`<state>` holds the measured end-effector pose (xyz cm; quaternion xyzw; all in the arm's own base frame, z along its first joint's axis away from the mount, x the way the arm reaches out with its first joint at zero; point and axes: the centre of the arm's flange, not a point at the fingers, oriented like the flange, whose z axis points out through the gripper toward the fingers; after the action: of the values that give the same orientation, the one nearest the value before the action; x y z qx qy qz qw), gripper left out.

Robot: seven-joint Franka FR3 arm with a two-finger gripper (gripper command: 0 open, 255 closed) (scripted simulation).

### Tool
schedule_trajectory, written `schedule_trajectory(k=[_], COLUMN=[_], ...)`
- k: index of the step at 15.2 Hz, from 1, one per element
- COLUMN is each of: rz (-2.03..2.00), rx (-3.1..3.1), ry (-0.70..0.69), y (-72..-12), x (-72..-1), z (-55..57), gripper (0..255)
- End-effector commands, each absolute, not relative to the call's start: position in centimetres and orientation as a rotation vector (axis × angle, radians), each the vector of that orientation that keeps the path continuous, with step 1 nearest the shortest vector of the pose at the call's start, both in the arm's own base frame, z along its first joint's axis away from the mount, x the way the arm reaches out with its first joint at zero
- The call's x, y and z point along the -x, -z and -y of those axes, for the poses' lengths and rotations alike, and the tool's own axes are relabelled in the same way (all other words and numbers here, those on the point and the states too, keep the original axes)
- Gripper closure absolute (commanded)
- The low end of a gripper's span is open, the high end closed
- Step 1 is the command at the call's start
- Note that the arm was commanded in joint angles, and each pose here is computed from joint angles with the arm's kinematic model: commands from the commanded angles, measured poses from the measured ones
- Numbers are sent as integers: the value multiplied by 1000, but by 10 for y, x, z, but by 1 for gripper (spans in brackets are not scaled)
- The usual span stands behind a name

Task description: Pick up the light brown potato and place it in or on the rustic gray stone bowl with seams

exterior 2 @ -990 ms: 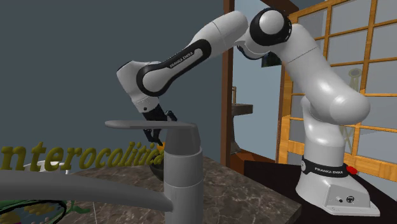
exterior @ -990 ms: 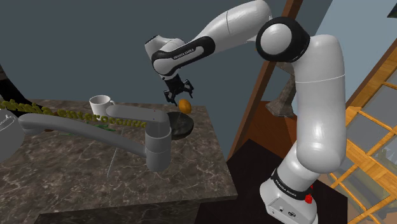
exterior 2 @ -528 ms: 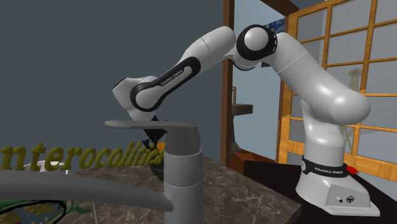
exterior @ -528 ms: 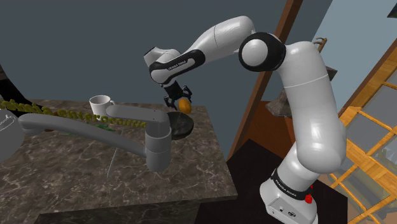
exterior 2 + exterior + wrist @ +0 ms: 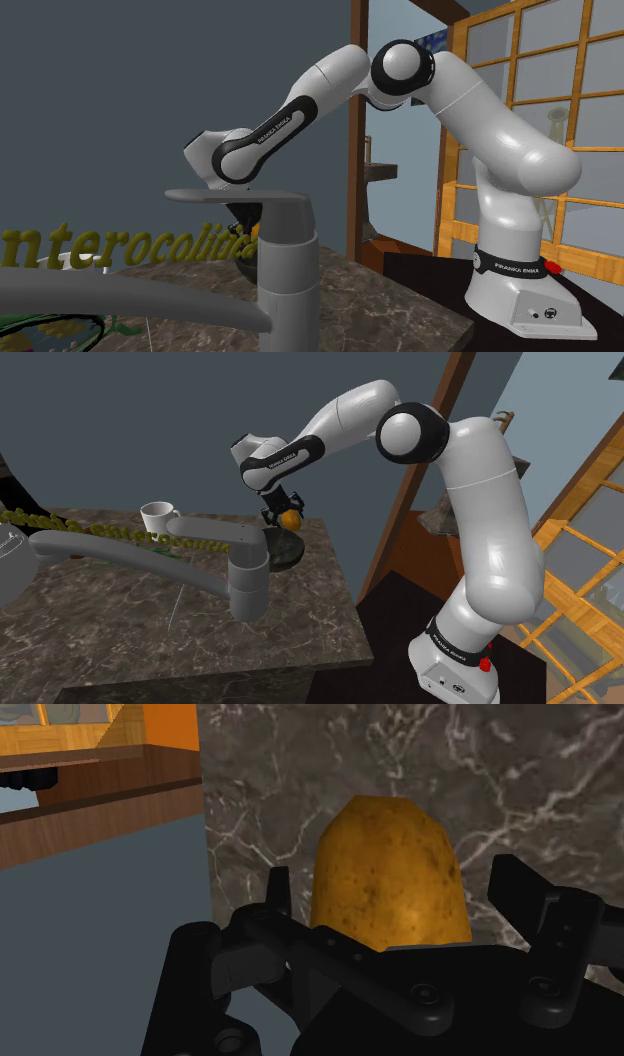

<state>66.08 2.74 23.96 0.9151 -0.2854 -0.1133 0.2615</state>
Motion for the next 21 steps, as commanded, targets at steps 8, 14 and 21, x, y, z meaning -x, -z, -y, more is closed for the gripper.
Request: schedule_trajectory(k=[8, 14, 21], rz=[772, 772, 772], rx=[-2477, -2477, -2477], ry=[306, 306, 306], y=[-240, -245, -282], x=[-661, -661, -661], z=[-27, -27, -27], gripper=[255, 255, 255])
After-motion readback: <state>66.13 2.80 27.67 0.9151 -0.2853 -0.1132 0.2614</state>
